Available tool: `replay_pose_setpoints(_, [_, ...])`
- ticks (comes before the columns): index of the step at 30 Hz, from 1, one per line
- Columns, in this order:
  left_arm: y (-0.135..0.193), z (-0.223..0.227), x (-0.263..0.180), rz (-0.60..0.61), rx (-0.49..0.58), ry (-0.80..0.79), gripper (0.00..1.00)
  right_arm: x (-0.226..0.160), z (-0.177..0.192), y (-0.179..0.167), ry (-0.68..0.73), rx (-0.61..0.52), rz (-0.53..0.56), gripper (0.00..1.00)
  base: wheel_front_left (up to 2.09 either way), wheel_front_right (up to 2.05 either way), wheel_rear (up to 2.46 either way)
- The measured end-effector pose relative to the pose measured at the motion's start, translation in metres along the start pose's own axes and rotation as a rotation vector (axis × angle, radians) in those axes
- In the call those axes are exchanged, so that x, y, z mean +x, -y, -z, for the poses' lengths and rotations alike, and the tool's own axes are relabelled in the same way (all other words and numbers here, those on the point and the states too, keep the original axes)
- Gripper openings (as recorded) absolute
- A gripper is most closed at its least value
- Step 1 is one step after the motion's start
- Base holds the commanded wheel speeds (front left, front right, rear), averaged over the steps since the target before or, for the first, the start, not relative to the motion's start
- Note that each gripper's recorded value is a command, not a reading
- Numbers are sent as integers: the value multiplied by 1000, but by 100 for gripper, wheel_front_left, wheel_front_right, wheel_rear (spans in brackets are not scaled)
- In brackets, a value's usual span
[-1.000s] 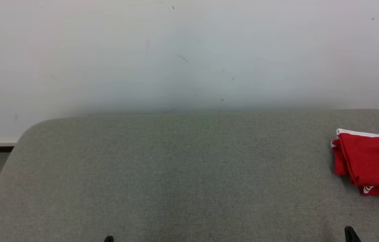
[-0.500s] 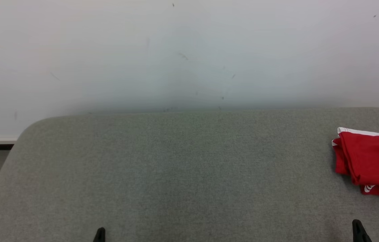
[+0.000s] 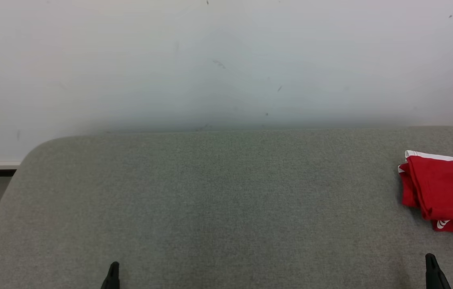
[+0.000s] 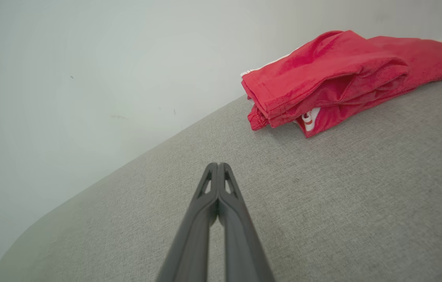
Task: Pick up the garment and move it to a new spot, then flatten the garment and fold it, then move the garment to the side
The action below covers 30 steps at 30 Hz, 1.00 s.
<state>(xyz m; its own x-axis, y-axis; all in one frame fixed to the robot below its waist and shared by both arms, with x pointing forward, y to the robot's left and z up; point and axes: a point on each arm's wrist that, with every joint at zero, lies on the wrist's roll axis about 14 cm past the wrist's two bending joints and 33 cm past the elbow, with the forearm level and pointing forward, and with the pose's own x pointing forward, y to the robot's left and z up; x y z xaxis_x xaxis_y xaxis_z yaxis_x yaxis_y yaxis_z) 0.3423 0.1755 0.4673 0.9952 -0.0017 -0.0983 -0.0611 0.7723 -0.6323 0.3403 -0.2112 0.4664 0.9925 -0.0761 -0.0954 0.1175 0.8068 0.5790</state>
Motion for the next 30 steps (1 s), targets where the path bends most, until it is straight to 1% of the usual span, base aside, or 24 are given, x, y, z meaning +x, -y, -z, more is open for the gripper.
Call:
replay_pose_setpoints(12, [-1, -6, 7, -9, -167, 2, 0, 7, -4, -3, 0, 170, 2, 0, 0, 0, 0])
replay_pose_setpoints(30, [-1, -16, 17, -8, -369, 8, 0, 17, -10, -11, -3, 393, -17, 0, 0, 0, 0])
